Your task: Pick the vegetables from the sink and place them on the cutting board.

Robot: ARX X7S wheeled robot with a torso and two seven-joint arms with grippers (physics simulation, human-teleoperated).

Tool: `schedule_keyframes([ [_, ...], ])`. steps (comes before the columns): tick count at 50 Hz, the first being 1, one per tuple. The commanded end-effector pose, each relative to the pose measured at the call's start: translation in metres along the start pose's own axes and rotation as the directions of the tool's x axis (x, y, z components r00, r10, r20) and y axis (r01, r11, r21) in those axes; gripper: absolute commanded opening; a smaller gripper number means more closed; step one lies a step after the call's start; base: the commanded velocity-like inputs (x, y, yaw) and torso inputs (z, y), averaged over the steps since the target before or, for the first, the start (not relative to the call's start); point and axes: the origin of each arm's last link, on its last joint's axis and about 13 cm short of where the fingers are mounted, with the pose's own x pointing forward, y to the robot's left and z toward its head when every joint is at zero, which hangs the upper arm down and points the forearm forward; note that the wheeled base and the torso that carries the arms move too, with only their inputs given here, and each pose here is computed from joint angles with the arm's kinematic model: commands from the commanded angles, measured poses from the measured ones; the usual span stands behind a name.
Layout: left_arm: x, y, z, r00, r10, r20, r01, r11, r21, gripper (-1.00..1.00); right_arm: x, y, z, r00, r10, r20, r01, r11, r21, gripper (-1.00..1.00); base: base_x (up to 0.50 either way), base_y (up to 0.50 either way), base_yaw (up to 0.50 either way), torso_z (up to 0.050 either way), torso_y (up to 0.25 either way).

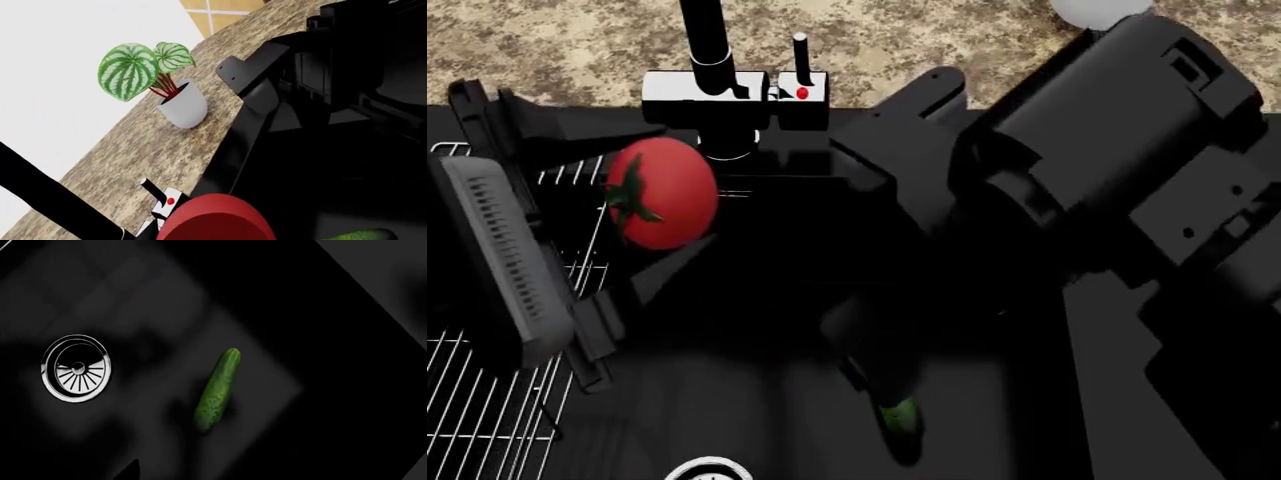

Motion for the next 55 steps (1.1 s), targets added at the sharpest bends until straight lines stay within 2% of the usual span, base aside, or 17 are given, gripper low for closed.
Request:
schedule_keyframes([
  [1,-0.007,-0.003,0.003,0.998,0.033,0.062,-0.029,0.998,-0.059,-1.00,0.033,-0.007,0.001,0.999,-0.048,-0.003,0.048,0.989,0.138,1.00,0.03,0.00,0.00,0.000,0.000],
  [4,-0.010,-0.003,0.004,0.996,0.044,0.076,-0.039,0.996,-0.076,-1.00,0.043,-0.008,0.001,0.999,-0.043,-0.006,0.043,0.983,0.180,1.00,0.03,0.00,0.00,0.000,0.000],
  [12,-0.012,-0.010,0.007,0.995,0.011,0.101,-0.002,0.996,-0.088,-1.00,0.066,-0.008,-0.003,0.998,-0.030,-0.049,0.039,0.977,0.210,1.00,0.03,0.00,0.00,0.000,0.000],
  [18,-0.013,-0.011,0.004,0.995,-0.003,0.102,0.013,0.995,-0.102,-1.00,0.080,-0.010,0.003,1.000,-0.020,0.013,0.017,0.971,0.238,1.00,0.03,0.00,0.00,0.000,0.000],
  [26,-0.010,-0.013,-0.001,0.995,-0.012,0.099,0.023,0.994,-0.106,-1.00,0.104,-0.010,0.003,0.999,-0.008,0.039,-0.002,0.968,0.252,1.00,0.03,0.00,0.00,0.000,0.000],
  [42,-0.007,-0.017,-0.005,0.995,-0.029,0.096,0.041,0.992,-0.118,-1.00,0.139,-0.002,-0.025,0.998,0.060,0.006,-0.059,0.951,0.304,1.00,0.03,0.00,0.00,0.000,0.000],
  [55,-0.008,-0.017,-0.002,0.994,-0.035,0.102,0.048,0.992,-0.120,-1.00,0.144,-0.002,-0.046,0.998,0.047,-0.047,-0.029,0.942,0.334,1.00,0.03,0.00,0.00,0.000,0.000],
])
